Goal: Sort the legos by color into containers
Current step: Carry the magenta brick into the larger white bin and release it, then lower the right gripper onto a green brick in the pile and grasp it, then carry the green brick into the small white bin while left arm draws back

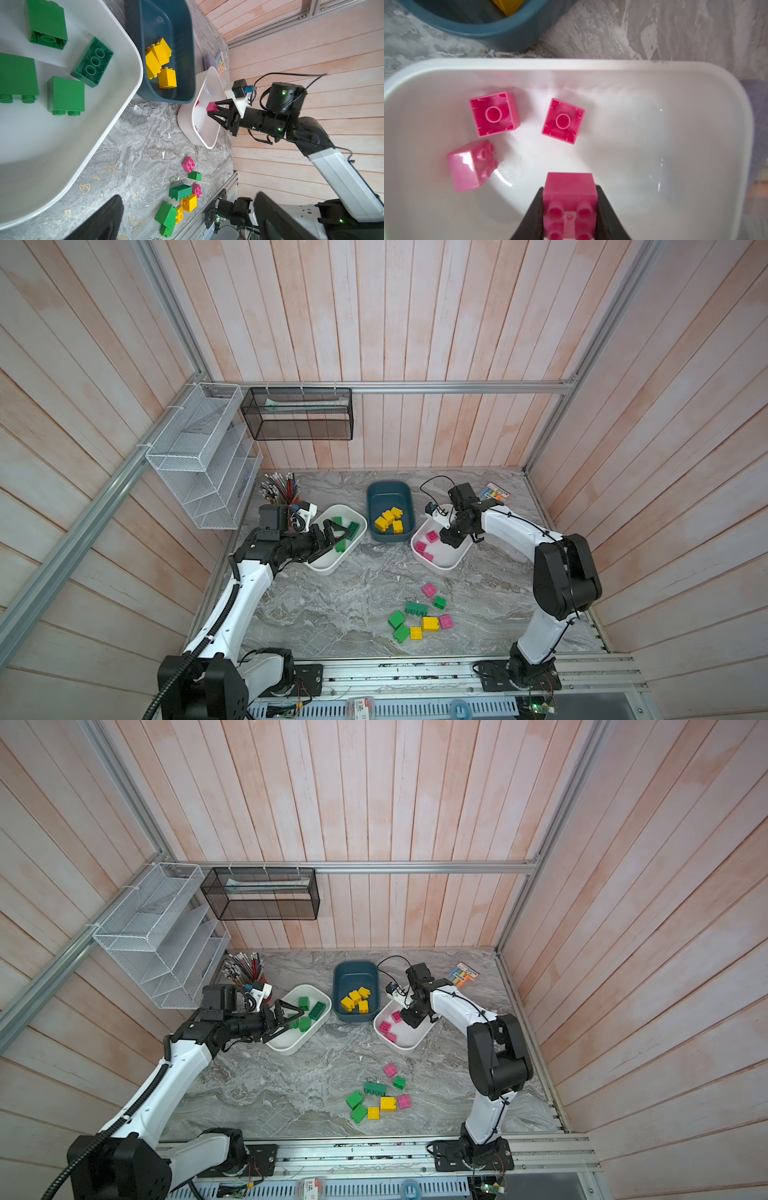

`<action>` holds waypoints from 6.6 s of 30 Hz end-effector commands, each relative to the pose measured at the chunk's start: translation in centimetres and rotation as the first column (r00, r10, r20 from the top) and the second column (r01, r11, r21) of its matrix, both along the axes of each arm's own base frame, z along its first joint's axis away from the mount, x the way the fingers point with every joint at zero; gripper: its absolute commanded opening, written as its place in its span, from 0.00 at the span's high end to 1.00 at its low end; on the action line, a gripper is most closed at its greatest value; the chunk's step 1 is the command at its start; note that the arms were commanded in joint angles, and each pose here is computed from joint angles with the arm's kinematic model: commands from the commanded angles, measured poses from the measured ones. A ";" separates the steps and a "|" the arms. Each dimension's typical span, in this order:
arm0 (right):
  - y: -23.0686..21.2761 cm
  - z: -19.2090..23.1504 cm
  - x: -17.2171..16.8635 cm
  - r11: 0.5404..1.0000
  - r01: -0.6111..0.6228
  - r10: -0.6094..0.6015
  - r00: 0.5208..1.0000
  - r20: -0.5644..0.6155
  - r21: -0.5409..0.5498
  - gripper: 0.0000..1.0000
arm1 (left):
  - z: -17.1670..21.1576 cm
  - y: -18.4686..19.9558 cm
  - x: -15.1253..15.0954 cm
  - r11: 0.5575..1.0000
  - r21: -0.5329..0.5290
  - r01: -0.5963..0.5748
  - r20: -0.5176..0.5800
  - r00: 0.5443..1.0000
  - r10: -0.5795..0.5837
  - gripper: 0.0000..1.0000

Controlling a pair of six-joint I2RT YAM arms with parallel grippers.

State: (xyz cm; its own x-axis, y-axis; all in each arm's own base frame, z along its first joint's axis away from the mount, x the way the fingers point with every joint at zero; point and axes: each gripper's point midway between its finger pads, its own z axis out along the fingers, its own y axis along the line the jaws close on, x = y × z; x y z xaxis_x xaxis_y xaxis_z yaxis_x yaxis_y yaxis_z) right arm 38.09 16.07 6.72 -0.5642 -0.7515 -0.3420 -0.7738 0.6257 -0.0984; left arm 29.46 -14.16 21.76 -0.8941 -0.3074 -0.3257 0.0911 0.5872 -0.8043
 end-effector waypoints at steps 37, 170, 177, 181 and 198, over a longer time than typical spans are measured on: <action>6.0 0.4 -16.2 0.965 0.260 -0.249 0.949 -0.194 0.032 0.36 | -0.8 0.2 -0.5 1.000 0.015 0.019 -0.003 1.000 -0.019 0.00; 19.1 -4.0 -23.6 0.602 -0.768 0.793 0.607 -0.051 0.216 0.63 | 0.3 2.5 -0.7 0.998 0.001 -0.061 0.019 0.998 0.061 0.00; 21.2 2.1 -20.7 0.649 -0.698 0.714 0.696 0.074 0.304 0.74 | 0.9 2.9 -0.8 0.997 0.004 -0.082 0.034 0.996 0.082 0.00; 23.3 7.0 -16.7 0.685 -0.629 0.598 0.773 0.210 0.368 0.74 | 1.0 4.0 -0.6 0.991 0.039 -0.128 0.046 0.991 0.126 0.00; 36.1 9.8 -8.3 0.600 -0.568 0.510 0.814 0.277 0.564 0.74 | 1.2 10.1 -0.5 0.908 0.268 -0.322 0.090 0.947 0.309 0.00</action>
